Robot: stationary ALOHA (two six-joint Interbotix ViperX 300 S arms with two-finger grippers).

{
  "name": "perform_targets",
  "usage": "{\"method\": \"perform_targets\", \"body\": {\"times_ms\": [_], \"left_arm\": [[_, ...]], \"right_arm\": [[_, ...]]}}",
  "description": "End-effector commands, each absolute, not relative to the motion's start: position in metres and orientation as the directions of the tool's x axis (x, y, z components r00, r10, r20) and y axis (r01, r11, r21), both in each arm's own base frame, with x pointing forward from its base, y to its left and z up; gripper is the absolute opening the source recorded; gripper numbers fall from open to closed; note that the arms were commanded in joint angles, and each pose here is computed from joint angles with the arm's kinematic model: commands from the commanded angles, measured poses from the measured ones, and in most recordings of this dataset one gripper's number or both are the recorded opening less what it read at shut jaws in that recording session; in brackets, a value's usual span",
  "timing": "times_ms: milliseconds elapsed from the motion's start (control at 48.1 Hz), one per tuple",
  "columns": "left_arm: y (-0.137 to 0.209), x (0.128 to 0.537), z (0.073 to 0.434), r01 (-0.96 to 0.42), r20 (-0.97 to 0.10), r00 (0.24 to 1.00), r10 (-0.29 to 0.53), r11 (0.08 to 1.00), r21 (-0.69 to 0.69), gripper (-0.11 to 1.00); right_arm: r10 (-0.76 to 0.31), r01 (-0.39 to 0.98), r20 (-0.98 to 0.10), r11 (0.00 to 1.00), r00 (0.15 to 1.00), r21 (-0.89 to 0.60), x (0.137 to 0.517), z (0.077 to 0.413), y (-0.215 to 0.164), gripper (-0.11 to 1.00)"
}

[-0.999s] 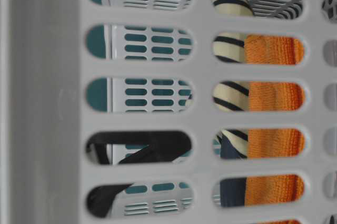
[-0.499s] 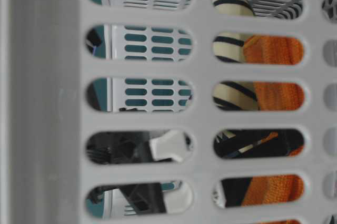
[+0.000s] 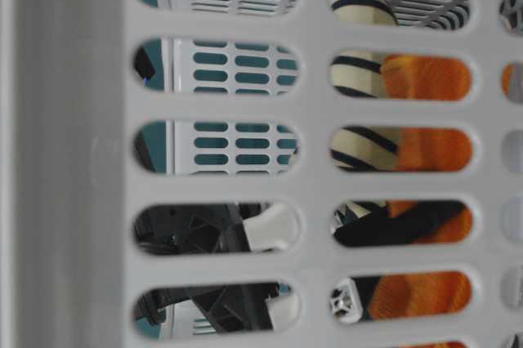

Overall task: Pick up the orange cloth from the shopping basket with the left arm.
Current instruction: 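Close the left gripper on the orange cloth's edge, then lift the orange cloth upward with the left gripper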

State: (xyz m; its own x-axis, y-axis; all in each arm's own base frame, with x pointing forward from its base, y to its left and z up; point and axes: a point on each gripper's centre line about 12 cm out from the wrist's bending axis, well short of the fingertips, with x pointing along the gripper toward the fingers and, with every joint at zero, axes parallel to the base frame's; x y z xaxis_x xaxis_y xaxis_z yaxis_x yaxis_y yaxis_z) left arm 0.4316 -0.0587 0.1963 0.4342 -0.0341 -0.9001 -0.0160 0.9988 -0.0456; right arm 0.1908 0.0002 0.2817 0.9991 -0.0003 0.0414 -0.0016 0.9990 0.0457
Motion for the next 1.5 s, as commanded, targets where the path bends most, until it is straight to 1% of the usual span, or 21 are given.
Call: {"method": "perform_targets", "body": {"times_ms": [0,42,83,166,270,312,499,645,791,999,1477], "left_arm": [[-0.057,0.432,0.22,-0.014,-0.879,0.475,-0.037,0.999,-0.05,0.29],[-0.056,0.431,0.23,-0.017,-0.873,0.486,-0.037,0.999,-0.051,0.18],[-0.053,0.43,0.24,-0.022,-0.869,0.494,-0.035,0.998,-0.053,0.12],[-0.049,0.428,0.264,-0.031,-0.86,0.509,-0.03,0.998,-0.053,0.12],[-0.045,0.425,0.303,-0.041,-0.844,0.536,-0.027,0.998,-0.057,0.12],[-0.044,0.422,0.326,-0.045,-0.834,0.551,-0.026,0.997,-0.06,0.12],[-0.04,0.409,0.405,-0.054,-0.8,0.6,-0.025,0.996,-0.071,0.12],[-0.037,0.402,0.442,-0.06,-0.784,0.621,-0.022,0.995,-0.076,0.12],[-0.033,0.404,0.451,-0.07,-0.786,0.619,-0.016,0.995,-0.076,0.12],[-0.031,0.407,0.45,-0.078,-0.787,0.616,-0.011,0.994,-0.075,0.12],[-0.026,0.409,0.448,-0.089,-0.79,0.613,-0.004,0.993,-0.074,0.12]], "right_arm": [[-0.003,0.0,0.051,0.999,0.999,0.049,0.192,0.285,0.0,0.0],[-0.003,0.0,0.051,0.999,0.999,0.049,0.192,0.285,0.0,0.0],[-0.001,-0.001,0.051,0.999,0.999,0.049,0.192,0.285,0.0,0.0],[-0.003,0.0,0.051,0.999,0.999,0.049,0.192,0.285,0.0,0.0],[-0.001,-0.002,0.055,0.999,0.998,0.049,0.191,0.286,0.0,0.0],[-0.003,0.0,0.054,0.999,0.999,0.049,0.191,0.285,0.0,0.0],[-0.003,0.0,0.063,0.999,0.998,0.049,0.189,0.287,0.0,0.0],[-0.002,0.0,0.058,0.999,0.998,0.049,0.188,0.287,0.0,0.0],[-0.001,-0.002,0.064,0.999,0.998,0.049,0.187,0.288,0.0,0.0],[-0.001,-0.003,0.074,0.999,0.997,0.049,0.185,0.29,0.0,0.0],[0.0,-0.002,0.058,0.999,0.998,0.049,0.183,0.288,0.0,0.0]]}}
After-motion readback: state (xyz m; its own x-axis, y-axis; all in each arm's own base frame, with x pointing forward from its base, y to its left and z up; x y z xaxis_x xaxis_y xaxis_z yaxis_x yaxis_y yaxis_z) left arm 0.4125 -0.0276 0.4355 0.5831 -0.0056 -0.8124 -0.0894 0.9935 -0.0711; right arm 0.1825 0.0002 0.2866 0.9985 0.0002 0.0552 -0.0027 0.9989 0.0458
